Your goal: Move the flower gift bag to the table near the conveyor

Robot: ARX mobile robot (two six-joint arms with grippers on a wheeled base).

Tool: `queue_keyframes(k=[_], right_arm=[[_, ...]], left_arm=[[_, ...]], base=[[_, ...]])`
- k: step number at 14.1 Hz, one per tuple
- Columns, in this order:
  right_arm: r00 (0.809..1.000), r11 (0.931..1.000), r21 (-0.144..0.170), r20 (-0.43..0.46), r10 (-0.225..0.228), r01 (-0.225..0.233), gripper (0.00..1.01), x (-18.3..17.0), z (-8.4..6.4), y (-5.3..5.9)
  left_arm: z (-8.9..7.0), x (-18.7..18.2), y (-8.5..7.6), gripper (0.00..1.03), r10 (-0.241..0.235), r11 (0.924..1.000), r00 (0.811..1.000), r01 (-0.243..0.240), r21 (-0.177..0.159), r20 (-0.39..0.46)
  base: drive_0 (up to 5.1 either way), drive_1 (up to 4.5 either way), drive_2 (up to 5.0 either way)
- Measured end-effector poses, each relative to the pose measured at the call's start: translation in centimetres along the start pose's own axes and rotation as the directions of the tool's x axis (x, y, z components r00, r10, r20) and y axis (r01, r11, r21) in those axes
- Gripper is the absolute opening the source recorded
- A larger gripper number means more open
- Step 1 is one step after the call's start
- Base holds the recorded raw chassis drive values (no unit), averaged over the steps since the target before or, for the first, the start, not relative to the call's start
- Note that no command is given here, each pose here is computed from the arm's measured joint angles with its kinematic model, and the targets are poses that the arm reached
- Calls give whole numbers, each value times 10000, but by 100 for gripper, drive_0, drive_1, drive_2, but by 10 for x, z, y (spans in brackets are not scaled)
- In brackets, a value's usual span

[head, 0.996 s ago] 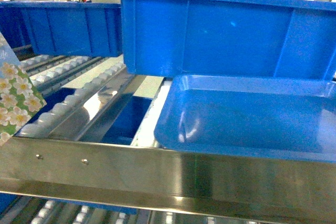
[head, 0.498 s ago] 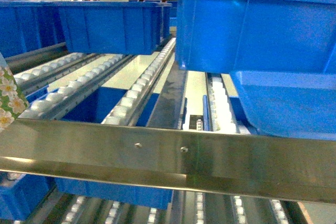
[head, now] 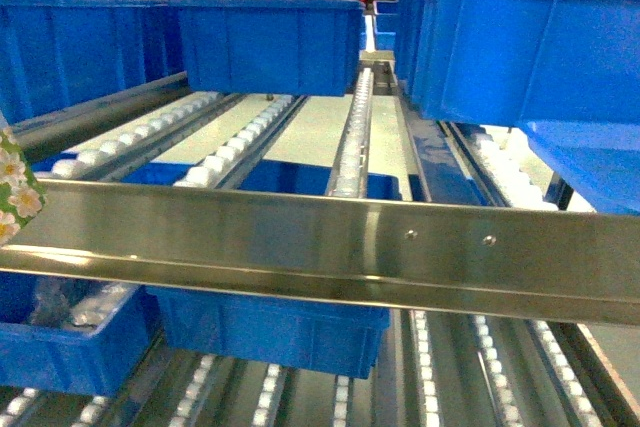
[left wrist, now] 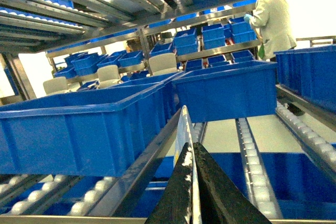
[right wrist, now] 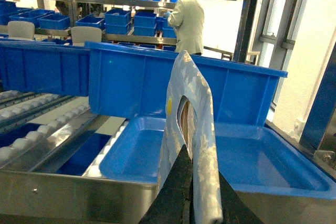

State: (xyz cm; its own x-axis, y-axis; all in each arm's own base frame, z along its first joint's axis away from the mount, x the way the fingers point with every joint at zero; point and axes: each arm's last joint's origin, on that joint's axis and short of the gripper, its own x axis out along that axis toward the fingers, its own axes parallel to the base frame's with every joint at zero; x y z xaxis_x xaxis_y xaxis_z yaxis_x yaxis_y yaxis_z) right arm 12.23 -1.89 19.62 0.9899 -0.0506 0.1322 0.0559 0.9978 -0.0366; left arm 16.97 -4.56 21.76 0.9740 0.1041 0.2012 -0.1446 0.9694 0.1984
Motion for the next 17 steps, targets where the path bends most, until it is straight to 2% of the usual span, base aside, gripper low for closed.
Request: queue_keyframes(k=[17], right_arm=[[10000, 10000, -6, 49, -1, 1, 2, 0, 1, 0]], left_arm=[[0, 0, 0, 2, -6, 10000, 10000, 6, -2, 6]], base=[[-440, 46, 419]])
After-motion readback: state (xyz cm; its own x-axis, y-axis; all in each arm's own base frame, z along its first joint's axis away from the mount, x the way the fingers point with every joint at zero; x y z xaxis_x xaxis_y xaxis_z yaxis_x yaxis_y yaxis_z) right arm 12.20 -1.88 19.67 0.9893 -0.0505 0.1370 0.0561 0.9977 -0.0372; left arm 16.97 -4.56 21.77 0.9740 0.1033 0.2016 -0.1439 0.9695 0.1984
